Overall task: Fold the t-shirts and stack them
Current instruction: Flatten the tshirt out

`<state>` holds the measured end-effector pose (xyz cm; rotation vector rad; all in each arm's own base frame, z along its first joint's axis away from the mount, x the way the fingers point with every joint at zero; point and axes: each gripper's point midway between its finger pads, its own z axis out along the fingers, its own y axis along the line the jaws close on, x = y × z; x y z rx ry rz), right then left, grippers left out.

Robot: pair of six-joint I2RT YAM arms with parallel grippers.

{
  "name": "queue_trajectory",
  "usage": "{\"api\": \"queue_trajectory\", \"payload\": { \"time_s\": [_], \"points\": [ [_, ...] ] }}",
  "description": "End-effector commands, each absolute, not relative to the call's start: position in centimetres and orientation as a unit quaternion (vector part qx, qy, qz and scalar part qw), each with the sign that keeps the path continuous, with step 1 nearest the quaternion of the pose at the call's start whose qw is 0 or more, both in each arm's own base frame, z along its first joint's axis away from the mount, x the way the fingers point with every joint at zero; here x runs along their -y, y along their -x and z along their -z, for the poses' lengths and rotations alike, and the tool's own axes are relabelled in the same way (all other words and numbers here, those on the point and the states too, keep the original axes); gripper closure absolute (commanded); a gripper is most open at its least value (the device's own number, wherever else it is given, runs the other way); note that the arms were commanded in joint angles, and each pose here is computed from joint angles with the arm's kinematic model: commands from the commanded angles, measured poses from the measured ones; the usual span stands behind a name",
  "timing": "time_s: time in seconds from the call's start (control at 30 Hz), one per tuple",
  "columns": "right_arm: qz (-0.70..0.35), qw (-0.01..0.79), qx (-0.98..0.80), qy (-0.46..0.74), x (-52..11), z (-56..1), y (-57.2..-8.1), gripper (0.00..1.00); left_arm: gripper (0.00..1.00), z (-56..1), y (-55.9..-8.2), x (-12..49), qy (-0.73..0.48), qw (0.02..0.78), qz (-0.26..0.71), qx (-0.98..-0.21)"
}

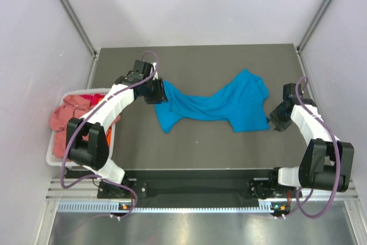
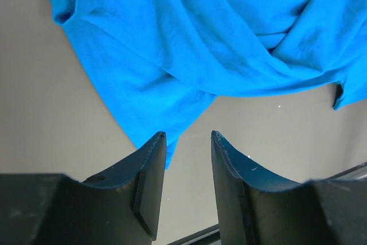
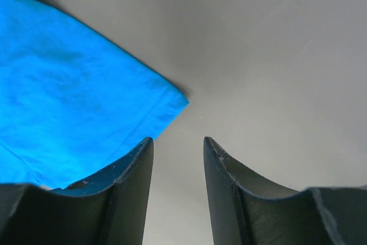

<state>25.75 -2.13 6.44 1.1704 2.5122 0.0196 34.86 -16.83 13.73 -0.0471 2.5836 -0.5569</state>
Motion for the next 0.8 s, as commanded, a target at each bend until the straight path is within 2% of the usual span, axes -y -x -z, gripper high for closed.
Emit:
{"api": "queue_trajectory", "payload": {
  "time_s": [0.0,0.43,0.7,0.77],
  "points": [
    [-0.036,0.209,-0.878,-0.429,1.9,-6.9,-27.7,0.59,0.58,-15.4,-35.4,17.5,0.010,0.275,0.226,-0.935],
    [-0.006,0.188,-0.859,-0.476,2.5,-4.7,-26.0,0.61,0.58,-15.0,-35.6,16.3,0.012,0.283,0.193,-0.939],
    [-0.027,0.202,-0.856,-0.474,2.2,-2.9,-27.2,0.58,0.58,-14.1,-35.5,16.3,0.018,0.273,0.192,-0.943],
    [-0.026,0.198,-0.858,-0.473,2.1,-2.2,-27.2,0.62,0.58,-14.0,-35.5,16.1,0.020,0.274,0.185,-0.944]
  ]
}}
